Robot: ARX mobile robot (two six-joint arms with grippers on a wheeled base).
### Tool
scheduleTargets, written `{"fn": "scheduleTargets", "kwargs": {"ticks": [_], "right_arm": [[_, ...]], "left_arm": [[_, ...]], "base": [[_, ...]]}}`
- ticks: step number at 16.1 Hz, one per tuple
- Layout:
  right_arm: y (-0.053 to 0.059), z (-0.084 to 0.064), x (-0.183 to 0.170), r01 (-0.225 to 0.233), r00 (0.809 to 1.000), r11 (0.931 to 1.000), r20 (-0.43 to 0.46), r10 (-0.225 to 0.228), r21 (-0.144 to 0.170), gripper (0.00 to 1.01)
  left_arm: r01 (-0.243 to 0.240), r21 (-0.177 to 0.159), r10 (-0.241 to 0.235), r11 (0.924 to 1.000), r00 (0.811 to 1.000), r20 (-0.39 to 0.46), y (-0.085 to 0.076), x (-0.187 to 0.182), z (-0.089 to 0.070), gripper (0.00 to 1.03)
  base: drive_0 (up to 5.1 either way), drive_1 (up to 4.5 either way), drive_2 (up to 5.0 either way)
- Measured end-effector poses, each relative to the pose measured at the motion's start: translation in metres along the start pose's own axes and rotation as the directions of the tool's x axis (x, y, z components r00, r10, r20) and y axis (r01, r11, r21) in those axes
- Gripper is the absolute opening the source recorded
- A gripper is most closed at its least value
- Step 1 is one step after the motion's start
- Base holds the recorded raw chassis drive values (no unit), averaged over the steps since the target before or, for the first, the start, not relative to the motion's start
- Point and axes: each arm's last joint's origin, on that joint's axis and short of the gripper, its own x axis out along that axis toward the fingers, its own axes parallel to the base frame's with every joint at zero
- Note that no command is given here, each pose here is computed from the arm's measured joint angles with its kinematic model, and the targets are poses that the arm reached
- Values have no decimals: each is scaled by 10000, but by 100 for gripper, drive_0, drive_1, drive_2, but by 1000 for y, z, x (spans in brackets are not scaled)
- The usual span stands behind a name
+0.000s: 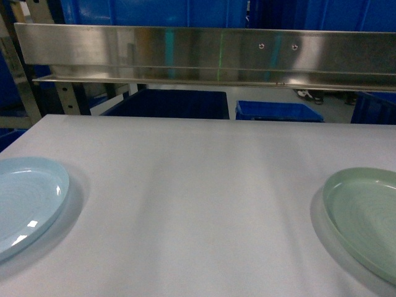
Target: Sort and place red and yellow blocks in left bins
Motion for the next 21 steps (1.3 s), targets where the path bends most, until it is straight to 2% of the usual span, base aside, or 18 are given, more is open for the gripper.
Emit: {"fn": "scheduleTargets", "kwargs": {"ticks": [4,6,8,9,12,15,21], "right_arm": [[0,0,0,0,10000,10000,0,0,-4,28],[0,0,0,0,10000,10000,0,0,0,28],[0,0,0,0,10000,10000,0,0,0,28],[0,0,0,0,10000,10000,0,0,0,28],[0,0,0,0,10000,10000,0,0,0,28],[0,0,0,0,10000,10000,0,0,0,28],[0,0,0,0,10000,10000,-4,0,1,28]], "left_arm": [[-156,-11,157,9999,9997,161,2,-4,1,47],[-459,-116,460,9989,9989,45,4,3,0,47],[-680,-224,677,9974,9976,-125,-1,13,-2,47],[-777,-270,775,9966,9970,-88,-5,19,3,47],[-666,-356,667,9971,9978,-2,-14,29,12,47],[-964,-494,969,9941,9953,67,-9,29,15,47],[-1088,-557,1098,9925,9938,153,-4,29,16,47]], "base": [[0,0,0],[0,0,0],[0,0,0],[0,0,0],[0,0,0],[0,0,0],[0,0,0]]}}
